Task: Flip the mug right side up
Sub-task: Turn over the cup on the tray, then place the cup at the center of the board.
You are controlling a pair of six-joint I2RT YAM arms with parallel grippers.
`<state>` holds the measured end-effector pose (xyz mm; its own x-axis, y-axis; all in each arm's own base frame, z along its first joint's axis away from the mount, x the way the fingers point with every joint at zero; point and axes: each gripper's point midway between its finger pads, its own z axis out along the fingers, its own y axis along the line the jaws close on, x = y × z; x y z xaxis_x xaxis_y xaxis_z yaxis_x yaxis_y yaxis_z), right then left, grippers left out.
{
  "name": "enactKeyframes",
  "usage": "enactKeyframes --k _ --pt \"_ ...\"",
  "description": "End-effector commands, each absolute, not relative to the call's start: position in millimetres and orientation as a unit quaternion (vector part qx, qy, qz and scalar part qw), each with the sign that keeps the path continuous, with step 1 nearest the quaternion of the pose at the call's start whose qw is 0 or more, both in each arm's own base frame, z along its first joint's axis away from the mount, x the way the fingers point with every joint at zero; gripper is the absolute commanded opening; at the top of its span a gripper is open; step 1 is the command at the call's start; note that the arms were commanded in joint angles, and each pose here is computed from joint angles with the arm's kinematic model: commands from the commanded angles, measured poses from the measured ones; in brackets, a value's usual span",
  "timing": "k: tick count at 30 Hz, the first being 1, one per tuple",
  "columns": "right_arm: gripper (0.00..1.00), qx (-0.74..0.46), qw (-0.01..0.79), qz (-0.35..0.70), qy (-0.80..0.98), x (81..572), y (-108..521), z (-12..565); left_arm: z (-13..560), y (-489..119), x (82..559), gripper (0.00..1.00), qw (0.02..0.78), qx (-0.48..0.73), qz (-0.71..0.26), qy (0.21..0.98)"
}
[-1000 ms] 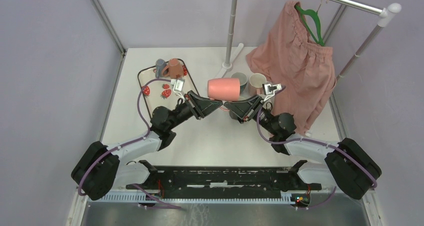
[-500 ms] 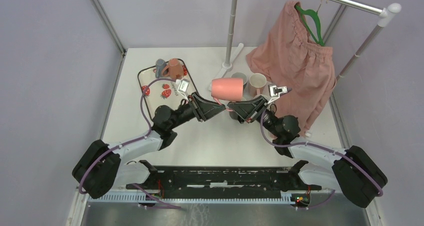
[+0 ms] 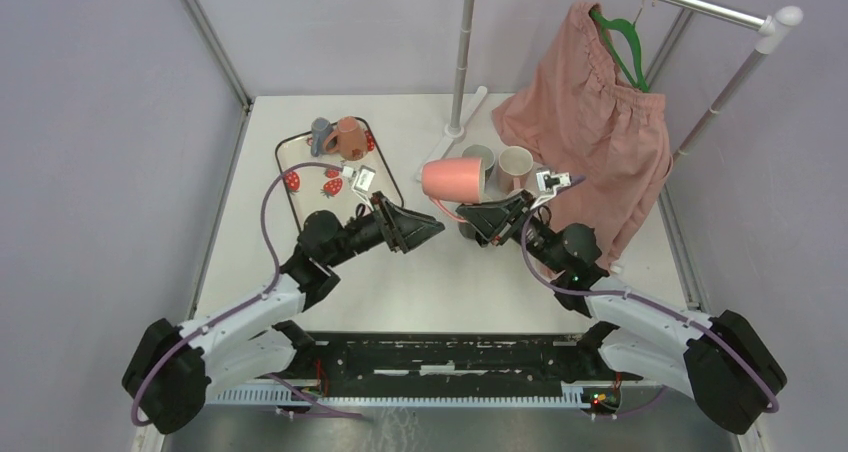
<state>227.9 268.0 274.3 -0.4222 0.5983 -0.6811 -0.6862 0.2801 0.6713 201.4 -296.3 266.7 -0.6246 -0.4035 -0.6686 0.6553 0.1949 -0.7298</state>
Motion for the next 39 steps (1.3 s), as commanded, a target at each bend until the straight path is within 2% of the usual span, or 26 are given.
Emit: enactKeyframes --k 1,4,11,20,25,32,39 --pt "0.0 -0.072 0.611 0.567 0.547 236 263 327 227 -256 220 0.74 0.47 0.049 -0.491 0.732" --pt "0.0 -0.076 0.616 0.54 0.569 247 264 319 219 -223 223 0.79 0.501 -0.001 -0.437 0.747" --pt "0.0 -0.083 0.603 0.463 0.645 274 275 295 211 -168 222 0.8 0.527 -0.058 -0.323 0.784" --pt "0.0 -0.099 0.585 0.35 0.725 295 298 260 240 -122 220 0.81 0.557 -0.05 -0.207 0.803" --pt "0.0 -0.119 0.569 0.28 0.764 306 311 245 248 -84 217 0.82 0.579 -0.086 -0.134 0.8" --pt "0.0 -0.118 0.551 0.193 0.803 321 314 222 255 -68 212 0.89 0.603 -0.109 -0.13 0.78" --pt "0.0 -0.124 0.533 0.119 0.829 336 318 206 247 -73 214 0.94 0.584 -0.099 -0.12 0.797"
